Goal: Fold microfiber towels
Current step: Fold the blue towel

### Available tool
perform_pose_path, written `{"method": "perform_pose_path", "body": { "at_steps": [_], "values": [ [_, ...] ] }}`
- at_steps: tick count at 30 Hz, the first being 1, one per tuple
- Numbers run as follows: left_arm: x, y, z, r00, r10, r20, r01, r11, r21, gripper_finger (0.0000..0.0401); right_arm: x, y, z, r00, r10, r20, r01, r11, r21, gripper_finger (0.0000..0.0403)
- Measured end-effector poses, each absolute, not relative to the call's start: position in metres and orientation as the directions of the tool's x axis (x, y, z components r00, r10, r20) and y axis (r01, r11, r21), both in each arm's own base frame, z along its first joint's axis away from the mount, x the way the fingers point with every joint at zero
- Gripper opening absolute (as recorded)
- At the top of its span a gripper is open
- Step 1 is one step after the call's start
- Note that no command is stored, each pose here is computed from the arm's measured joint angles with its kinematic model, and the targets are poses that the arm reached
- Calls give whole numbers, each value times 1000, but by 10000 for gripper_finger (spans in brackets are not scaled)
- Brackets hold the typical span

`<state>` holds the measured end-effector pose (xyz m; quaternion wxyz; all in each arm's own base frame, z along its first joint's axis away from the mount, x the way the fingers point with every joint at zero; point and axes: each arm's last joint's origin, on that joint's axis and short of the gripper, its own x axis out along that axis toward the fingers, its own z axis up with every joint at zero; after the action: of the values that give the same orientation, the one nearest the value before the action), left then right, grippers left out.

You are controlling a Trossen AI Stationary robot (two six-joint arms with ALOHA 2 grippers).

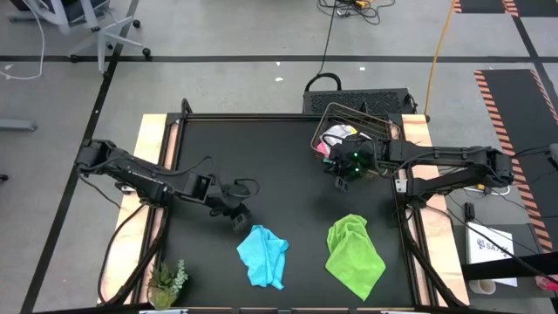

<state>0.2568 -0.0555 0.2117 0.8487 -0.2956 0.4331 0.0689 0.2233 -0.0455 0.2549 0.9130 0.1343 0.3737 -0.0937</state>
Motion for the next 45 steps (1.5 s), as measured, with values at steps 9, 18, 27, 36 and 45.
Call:
{"method": "perform_pose_path", "body": {
  "at_steps": [9, 18, 27, 36, 45],
  "values": [
    [268, -65, 182, 517, -189, -835, -263, 893, -365, 175, 225, -46, 257, 719, -74, -691, 274, 944, 184, 0],
    [287, -69, 171, 591, -209, -779, -147, 922, -358, 184, 225, -46, 257, 718, -77, -691, 298, 932, 206, 0],
    [290, -70, 154, 538, -214, -815, -140, 931, -336, 184, 225, -46, 257, 720, -79, -690, 303, 929, 210, 0],
    [291, -70, 154, 548, -201, -812, -147, 932, -330, 169, 225, -48, 257, 714, -130, -688, 336, 926, 174, 0],
    [293, -70, 153, 553, -201, -808, -154, 929, -336, 86, 225, -48, 257, 718, -128, -684, 333, 926, 176, 0]
  ]
}}
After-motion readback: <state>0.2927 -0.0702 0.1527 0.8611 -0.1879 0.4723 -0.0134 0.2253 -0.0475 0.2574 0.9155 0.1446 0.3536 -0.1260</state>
